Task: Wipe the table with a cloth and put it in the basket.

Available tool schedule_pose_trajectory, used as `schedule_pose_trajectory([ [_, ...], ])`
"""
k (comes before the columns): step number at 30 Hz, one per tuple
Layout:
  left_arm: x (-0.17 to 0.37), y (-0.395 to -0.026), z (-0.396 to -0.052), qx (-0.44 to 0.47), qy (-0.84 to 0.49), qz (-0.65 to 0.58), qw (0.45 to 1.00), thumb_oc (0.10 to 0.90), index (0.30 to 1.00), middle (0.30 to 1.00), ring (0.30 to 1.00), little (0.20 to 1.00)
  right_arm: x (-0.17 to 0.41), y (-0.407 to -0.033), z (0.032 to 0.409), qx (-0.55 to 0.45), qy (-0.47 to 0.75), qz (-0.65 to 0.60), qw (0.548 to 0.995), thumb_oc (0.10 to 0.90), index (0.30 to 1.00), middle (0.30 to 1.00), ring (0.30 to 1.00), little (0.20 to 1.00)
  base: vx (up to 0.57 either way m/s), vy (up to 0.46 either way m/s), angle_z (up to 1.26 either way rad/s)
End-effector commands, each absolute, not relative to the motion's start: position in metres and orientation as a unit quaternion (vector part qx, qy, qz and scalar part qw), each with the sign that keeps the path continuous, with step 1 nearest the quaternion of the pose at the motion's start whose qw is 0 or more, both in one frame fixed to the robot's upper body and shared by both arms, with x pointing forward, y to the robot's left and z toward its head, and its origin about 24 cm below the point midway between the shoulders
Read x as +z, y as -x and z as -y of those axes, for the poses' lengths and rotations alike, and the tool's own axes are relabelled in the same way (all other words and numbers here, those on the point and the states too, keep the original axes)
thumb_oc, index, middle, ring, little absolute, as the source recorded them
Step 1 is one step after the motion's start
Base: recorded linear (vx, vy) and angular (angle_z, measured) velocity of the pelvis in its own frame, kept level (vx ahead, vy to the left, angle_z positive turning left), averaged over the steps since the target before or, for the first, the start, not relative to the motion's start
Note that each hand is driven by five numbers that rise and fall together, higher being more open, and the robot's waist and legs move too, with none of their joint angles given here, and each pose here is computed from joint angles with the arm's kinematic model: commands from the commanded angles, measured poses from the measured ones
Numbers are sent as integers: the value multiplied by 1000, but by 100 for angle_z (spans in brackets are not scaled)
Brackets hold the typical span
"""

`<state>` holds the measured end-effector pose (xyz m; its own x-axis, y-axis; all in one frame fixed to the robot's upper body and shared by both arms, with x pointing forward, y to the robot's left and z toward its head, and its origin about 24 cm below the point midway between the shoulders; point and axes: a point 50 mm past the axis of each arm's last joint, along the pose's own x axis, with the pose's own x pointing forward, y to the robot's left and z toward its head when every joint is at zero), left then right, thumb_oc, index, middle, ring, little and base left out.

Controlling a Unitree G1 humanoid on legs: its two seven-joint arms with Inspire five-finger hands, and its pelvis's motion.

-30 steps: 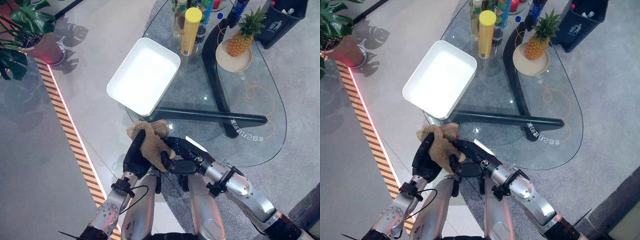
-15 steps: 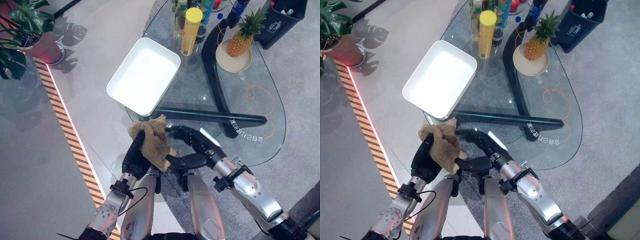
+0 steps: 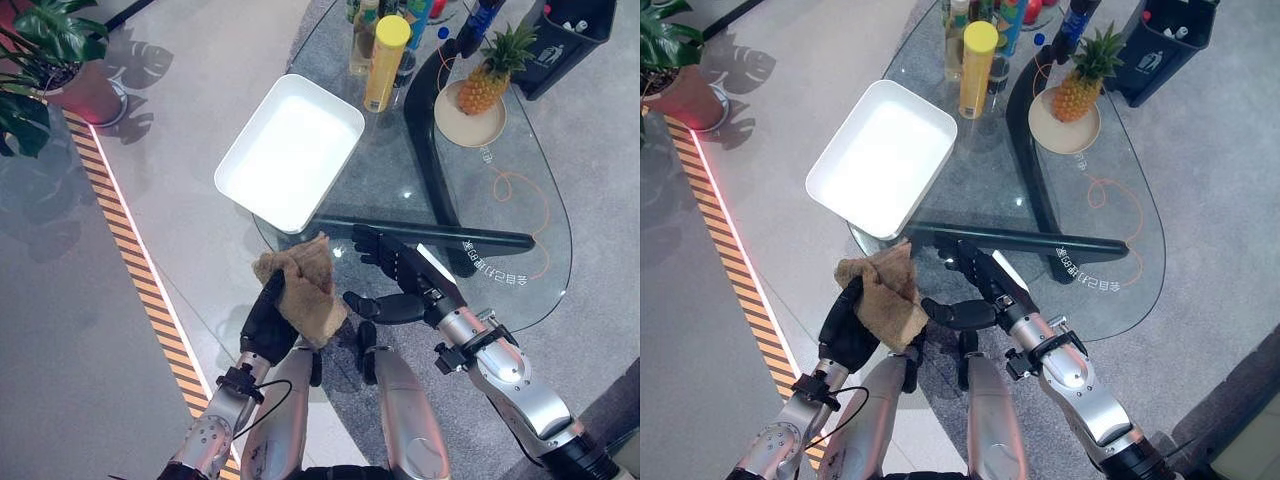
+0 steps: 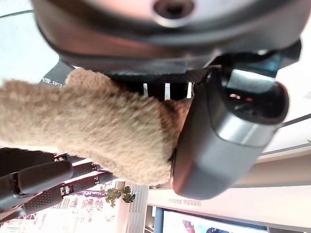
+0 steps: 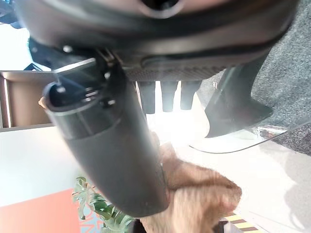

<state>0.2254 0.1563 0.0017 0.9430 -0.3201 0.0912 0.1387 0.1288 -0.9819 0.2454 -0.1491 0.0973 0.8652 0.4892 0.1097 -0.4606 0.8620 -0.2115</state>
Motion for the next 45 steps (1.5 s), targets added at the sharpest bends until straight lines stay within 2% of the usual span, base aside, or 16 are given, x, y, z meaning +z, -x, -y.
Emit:
schedule_pose_trajectory([
  [1, 49, -224, -148, -271, 645, 30, 714, 100, 300, 300, 300, 200, 144, -237, 131, 280, 53, 211, 935, 800, 900, 900, 900, 900, 0, 0, 0],
  [12, 50, -227, -157, -255, 634, 54, 728, 100, 300, 300, 300, 200, 138, -239, 134, 266, 45, 199, 942, 800, 900, 900, 900, 900, 0, 0, 0],
  [19, 62, -234, -183, -204, 567, 133, 787, 100, 300, 300, 300, 200, 116, -241, 141, 243, 60, 134, 959, 800, 900, 900, 900, 900, 10, 13, -1],
  [24, 89, -244, -215, -134, 447, 218, 857, 100, 300, 300, 300, 200, 75, -238, 150, 244, 72, 14, 967, 800, 900, 900, 900, 900, 53, 70, -8],
  [29, 124, -259, -223, -83, 327, 264, 904, 100, 300, 300, 300, 200, 41, -234, 150, 274, 72, -85, 955, 800, 900, 900, 900, 900, 49, 99, -5],
  [34, 156, -274, -227, -30, 242, 312, 918, 100, 300, 300, 300, 200, 22, -233, 143, 315, 80, -154, 933, 800, 900, 900, 900, 900, 15, 87, -7],
  [45, 234, -304, -235, 54, 43, 397, 915, 100, 300, 300, 300, 200, 8, -240, 131, 344, 81, -199, 914, 800, 900, 900, 900, 900, -22, 49, -10],
])
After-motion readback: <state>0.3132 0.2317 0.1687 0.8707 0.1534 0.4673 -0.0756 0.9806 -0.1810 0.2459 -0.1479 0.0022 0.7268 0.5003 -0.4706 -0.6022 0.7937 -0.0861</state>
